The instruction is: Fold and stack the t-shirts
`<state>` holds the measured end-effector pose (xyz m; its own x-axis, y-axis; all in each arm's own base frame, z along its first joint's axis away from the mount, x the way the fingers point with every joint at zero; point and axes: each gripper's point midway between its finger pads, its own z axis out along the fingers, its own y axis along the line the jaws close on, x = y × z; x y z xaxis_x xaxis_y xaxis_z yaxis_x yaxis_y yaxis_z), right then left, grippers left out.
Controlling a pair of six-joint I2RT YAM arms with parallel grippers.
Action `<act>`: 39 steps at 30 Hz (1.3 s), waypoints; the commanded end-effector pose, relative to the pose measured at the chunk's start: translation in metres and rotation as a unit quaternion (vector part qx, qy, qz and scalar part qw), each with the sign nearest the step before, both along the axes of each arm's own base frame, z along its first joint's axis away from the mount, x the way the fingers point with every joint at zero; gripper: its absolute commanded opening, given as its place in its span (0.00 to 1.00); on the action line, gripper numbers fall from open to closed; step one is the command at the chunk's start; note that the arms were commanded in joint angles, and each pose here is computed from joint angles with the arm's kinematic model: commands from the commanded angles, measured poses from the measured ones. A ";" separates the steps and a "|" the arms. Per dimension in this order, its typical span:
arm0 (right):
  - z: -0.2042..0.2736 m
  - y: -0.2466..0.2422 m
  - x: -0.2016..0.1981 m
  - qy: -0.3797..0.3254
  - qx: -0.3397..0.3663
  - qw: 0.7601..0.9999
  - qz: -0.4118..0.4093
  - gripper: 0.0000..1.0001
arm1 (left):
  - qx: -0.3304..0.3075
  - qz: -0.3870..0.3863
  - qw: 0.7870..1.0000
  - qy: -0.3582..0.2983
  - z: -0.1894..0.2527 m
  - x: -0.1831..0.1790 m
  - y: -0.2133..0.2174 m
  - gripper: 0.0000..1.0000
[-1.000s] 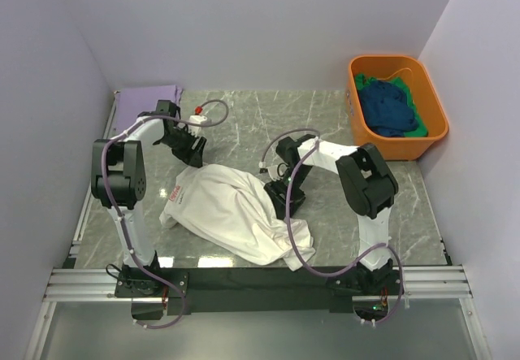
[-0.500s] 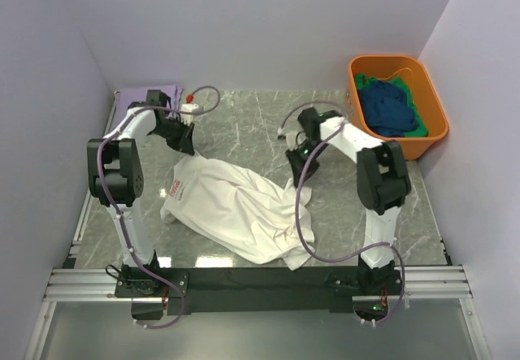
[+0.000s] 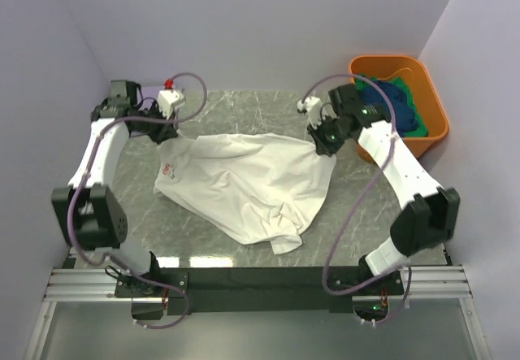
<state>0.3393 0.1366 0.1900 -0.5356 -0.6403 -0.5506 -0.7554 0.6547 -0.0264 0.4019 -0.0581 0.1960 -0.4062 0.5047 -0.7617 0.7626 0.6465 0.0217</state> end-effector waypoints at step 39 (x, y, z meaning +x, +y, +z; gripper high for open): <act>-0.140 -0.033 -0.136 0.063 -0.199 0.963 0.171 0.00 | 0.002 0.013 0.953 0.303 -0.120 -0.071 -0.061 0.56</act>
